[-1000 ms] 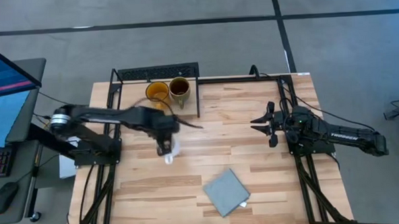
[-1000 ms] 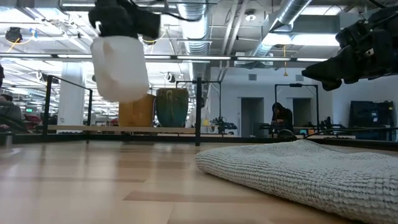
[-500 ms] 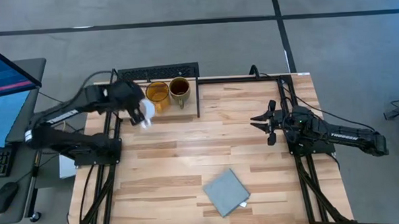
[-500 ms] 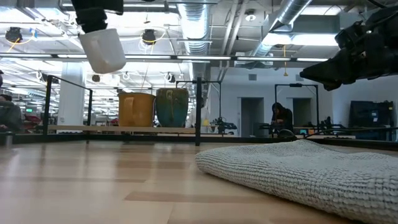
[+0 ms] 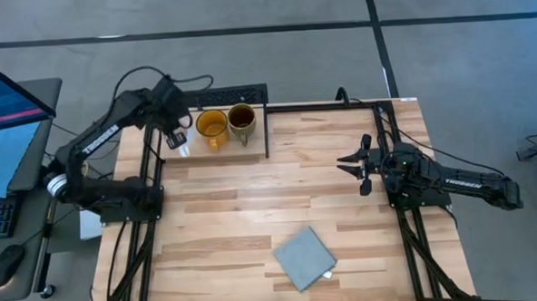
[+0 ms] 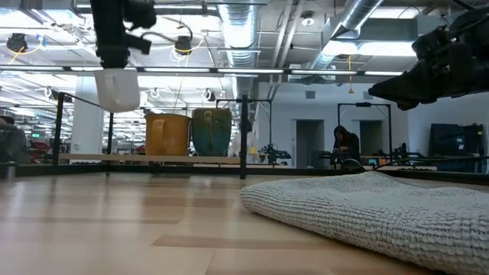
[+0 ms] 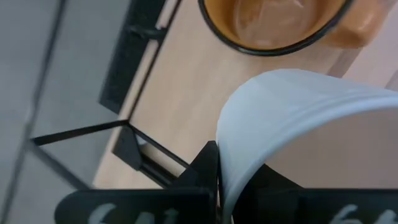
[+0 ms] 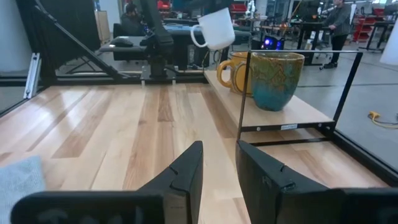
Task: Stack small to large cups/mugs on shelf
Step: Put the white mug on the shelf
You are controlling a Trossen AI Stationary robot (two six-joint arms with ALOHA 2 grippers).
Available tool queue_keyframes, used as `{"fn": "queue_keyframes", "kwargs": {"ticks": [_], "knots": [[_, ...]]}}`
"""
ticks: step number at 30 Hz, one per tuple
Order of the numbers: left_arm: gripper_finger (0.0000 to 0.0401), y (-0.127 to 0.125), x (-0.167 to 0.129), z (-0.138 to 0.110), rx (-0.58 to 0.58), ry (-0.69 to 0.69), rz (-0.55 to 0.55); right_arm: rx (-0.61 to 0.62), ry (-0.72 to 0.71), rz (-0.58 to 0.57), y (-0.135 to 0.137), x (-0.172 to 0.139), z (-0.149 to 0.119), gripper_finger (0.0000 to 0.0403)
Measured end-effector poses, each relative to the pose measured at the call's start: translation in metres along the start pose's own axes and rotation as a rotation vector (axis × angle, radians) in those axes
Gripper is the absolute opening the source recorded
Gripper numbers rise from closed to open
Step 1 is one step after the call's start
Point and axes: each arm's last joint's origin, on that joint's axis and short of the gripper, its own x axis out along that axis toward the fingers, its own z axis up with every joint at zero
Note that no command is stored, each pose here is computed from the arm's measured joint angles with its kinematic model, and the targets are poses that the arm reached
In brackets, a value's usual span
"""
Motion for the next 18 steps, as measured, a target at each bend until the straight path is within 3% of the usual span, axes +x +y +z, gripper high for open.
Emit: {"fn": "queue_keyframes", "kwargs": {"ticks": [10, 18], "knots": [[0.0, 0.031, 0.058, 0.009, 0.005, 0.187, -0.102, 0.018, 0.0, 0.001, 0.0, 0.0, 0.0, 0.0118], [0.0, 0.057, 0.089, 0.024, 0.002, 0.215, -0.095, 0.019, 0.0, 0.002, 0.0, 0.0, 0.0, 0.0118]]}}
